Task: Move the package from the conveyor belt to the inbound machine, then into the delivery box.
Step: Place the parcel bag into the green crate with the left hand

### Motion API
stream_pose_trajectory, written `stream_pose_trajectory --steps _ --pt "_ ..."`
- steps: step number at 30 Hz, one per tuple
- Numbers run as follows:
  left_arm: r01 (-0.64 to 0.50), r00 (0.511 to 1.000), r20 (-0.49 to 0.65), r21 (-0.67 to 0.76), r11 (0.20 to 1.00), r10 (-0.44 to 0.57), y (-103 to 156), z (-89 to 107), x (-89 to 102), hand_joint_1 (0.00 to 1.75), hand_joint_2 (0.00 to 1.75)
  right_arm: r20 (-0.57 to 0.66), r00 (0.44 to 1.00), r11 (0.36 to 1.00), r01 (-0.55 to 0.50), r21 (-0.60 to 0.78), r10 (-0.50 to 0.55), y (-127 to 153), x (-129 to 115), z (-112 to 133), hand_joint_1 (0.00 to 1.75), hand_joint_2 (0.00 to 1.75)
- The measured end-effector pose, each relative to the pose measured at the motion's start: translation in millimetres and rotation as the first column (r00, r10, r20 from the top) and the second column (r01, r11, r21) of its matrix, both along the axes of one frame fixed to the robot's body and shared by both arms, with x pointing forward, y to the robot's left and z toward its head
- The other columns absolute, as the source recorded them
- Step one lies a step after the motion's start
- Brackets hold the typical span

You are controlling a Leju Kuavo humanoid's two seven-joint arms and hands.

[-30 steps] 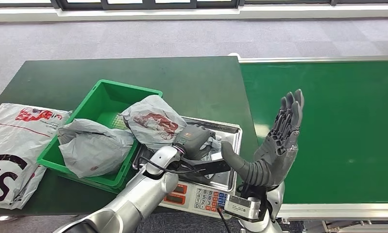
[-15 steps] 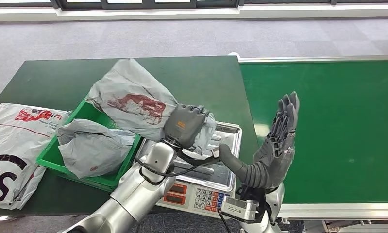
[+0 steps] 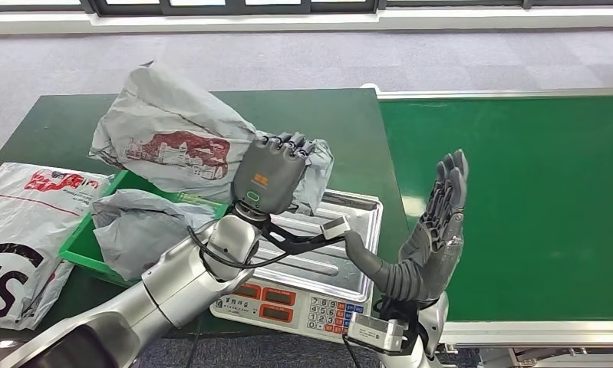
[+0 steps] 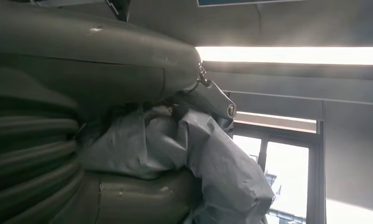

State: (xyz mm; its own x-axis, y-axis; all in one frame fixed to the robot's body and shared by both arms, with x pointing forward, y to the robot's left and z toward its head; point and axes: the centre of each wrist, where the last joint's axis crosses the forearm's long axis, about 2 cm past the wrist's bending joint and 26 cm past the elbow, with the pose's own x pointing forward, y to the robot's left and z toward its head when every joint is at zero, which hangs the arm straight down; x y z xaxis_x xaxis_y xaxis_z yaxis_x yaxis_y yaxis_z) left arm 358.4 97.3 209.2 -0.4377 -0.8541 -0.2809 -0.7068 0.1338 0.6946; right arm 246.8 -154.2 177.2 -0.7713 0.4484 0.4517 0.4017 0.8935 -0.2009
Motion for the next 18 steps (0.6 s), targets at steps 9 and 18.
stream_pose_trajectory --steps 9,18 --pt "-0.021 0.999 -0.04 0.109 0.994 0.026 17 -11.6 14.8 1.75 1.75 -0.013 1.0 1.0 -0.01 0.007 0.01 2 1 2 0.0 1.75" --pt "-0.153 0.963 -0.191 0.205 0.967 0.193 55 -39.7 44.8 1.75 1.75 0.008 0.999 0.999 -0.032 0.01 0.032 6 6 9 0.0 1.75"
